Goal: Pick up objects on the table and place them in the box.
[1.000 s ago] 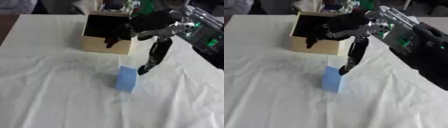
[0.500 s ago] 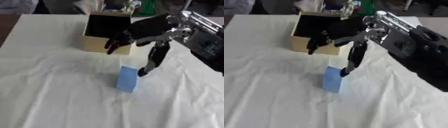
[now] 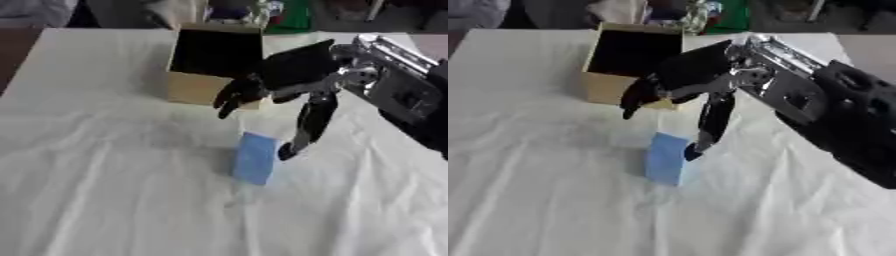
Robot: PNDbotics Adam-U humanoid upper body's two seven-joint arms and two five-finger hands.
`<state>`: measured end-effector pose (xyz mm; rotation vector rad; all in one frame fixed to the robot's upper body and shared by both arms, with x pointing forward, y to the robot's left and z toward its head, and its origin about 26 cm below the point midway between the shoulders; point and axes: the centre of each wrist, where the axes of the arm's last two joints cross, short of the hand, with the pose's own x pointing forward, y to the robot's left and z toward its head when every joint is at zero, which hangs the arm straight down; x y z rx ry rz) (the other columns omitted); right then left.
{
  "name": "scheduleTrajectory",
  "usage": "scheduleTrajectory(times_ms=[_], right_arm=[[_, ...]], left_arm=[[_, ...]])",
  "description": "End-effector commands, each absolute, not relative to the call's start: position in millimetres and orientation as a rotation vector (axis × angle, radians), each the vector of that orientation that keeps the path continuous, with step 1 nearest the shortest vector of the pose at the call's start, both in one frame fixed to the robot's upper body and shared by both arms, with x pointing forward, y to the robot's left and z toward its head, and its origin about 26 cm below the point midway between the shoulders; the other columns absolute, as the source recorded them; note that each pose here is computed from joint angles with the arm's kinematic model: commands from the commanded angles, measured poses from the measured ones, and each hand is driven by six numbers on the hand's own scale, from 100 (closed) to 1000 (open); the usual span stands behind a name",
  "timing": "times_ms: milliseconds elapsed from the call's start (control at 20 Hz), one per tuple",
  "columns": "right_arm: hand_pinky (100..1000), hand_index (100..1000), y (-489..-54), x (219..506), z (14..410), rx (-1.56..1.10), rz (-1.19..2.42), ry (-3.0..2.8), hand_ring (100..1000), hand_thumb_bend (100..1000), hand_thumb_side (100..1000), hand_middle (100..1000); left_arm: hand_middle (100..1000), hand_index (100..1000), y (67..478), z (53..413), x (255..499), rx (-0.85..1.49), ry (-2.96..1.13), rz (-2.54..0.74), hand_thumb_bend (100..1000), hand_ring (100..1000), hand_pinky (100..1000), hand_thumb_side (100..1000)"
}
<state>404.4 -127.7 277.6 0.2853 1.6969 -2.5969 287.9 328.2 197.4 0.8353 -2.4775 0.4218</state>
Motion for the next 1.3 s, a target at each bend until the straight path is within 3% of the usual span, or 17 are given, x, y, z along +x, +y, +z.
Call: scheduleTrajectory(times_ms=[50, 1300], right_arm=[[865, 925, -127.8, 404.7, 281.0, 0.173, -2.606, 1.068, 900, 610, 185, 903], [862, 919, -130.9, 413.1, 256.9, 0.222, -2.688, 0.942, 901, 575, 174, 903]], left_arm=[[547, 818, 330.0, 208.9, 285.9, 0.843, -2.522, 0.396, 399, 581, 727, 168], [545, 816, 331.2, 207.8, 285.3, 0.831, -2.519, 0.417, 387, 578, 727, 174]])
